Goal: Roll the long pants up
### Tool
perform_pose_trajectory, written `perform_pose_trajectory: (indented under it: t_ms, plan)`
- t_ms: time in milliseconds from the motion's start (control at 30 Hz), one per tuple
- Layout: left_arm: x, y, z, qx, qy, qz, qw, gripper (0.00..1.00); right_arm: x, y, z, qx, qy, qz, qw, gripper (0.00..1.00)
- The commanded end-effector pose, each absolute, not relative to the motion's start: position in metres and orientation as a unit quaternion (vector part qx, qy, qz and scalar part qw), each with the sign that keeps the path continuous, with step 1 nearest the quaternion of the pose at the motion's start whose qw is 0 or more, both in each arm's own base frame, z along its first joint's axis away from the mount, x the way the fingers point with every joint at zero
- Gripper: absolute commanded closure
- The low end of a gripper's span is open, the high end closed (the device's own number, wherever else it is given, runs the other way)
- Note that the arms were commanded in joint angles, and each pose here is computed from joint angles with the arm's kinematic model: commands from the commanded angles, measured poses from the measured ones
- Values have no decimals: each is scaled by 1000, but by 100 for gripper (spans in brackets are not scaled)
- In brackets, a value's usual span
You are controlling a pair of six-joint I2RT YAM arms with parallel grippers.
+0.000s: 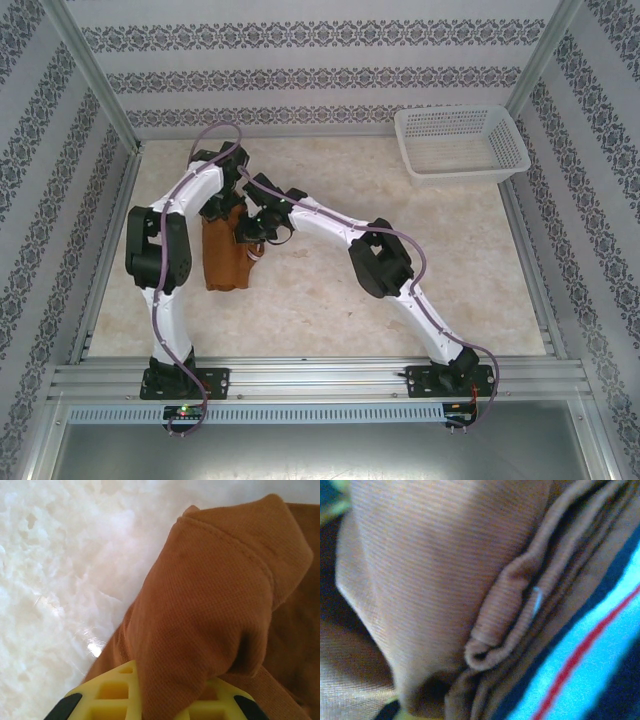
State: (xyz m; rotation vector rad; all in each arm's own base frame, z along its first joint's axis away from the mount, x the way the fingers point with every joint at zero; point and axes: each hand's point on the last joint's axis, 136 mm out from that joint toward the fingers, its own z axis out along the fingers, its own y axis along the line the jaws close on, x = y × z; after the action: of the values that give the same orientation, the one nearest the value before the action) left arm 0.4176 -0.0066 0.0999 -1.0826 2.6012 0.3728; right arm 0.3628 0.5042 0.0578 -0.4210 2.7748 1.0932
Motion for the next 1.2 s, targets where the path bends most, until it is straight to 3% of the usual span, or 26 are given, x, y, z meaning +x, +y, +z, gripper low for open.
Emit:
perform_pose_trajectory:
  t_ms: [0,33,100,133,500,700,1167]
  plan:
    - [433,-40,148,-376,902,36,208,91,342,512,-2,-149,928,338,44,100]
    - [436,-42,155,-368,904,30,215,69,343,513,0,-147,925,348,43,100]
    - [441,-42,168,-358,906,28,226,5,346,517,10,-139,914,378,43,100]
    - [443,-41,175,-354,905,28,233,0,348,520,15,-132,908,395,42,100]
    - [437,5,263,-366,871,59,322,0,412,504,71,12,795,604,48,100]
    - [419,25,265,-383,861,66,327,0,453,480,122,47,739,667,83,100]
    - [410,32,250,-391,864,66,310,0,542,384,302,36,638,737,222,100]
